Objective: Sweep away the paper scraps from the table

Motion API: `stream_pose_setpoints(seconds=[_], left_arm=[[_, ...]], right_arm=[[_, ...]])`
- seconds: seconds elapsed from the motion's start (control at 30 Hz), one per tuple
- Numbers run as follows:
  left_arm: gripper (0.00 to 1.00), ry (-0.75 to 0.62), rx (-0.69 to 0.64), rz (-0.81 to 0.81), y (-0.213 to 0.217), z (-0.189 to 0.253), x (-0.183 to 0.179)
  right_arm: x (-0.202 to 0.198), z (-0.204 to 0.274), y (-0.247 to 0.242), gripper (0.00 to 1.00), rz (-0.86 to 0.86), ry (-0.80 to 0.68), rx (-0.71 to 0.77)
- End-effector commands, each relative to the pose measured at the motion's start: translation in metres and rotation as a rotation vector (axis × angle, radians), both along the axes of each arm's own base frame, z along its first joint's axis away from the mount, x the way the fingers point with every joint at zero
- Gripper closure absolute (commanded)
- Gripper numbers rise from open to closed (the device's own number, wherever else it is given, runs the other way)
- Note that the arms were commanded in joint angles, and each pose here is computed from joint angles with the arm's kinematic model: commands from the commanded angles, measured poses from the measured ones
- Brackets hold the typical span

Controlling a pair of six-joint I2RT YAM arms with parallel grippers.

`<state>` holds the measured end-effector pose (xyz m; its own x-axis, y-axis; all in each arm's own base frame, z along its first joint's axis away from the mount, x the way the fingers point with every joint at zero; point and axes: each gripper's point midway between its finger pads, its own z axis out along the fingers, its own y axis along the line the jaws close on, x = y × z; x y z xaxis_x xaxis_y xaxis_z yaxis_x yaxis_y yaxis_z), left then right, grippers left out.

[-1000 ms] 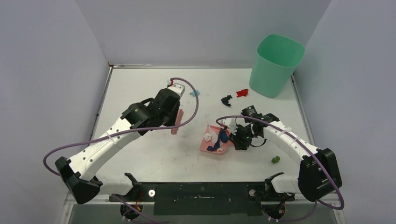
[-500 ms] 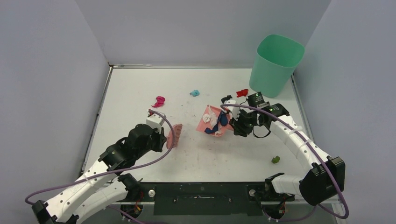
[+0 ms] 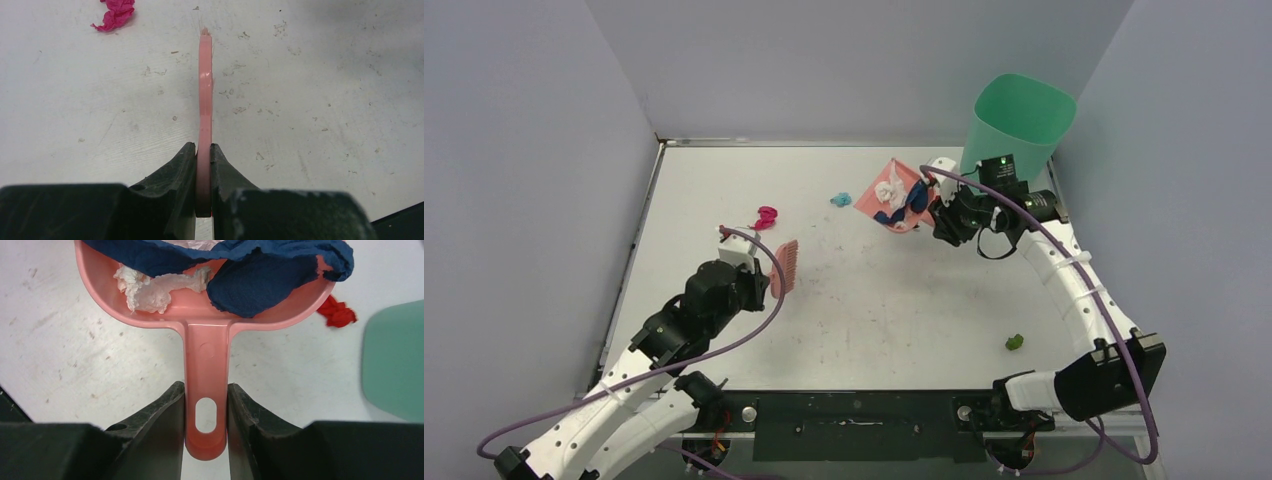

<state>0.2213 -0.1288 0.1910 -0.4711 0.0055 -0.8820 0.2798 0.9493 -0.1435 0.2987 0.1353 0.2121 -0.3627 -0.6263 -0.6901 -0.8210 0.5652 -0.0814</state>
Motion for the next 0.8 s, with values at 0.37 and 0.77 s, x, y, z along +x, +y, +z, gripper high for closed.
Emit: stream_pose_setpoints(seconds=[0.37,0.77], left_arm=[[1.0,-0.067,-0.061,-0.032,-0.009,0.019,0.005],[1.0,-0.081,-0.066,-0.026,-0.006,0.023,0.002]], right_arm=[[0.112,0.109,-0.061,0.81,-0.315,-0.272,0.113],[0.178,0.126,-0.183,0.95,-0.591,-0.317,0.129]])
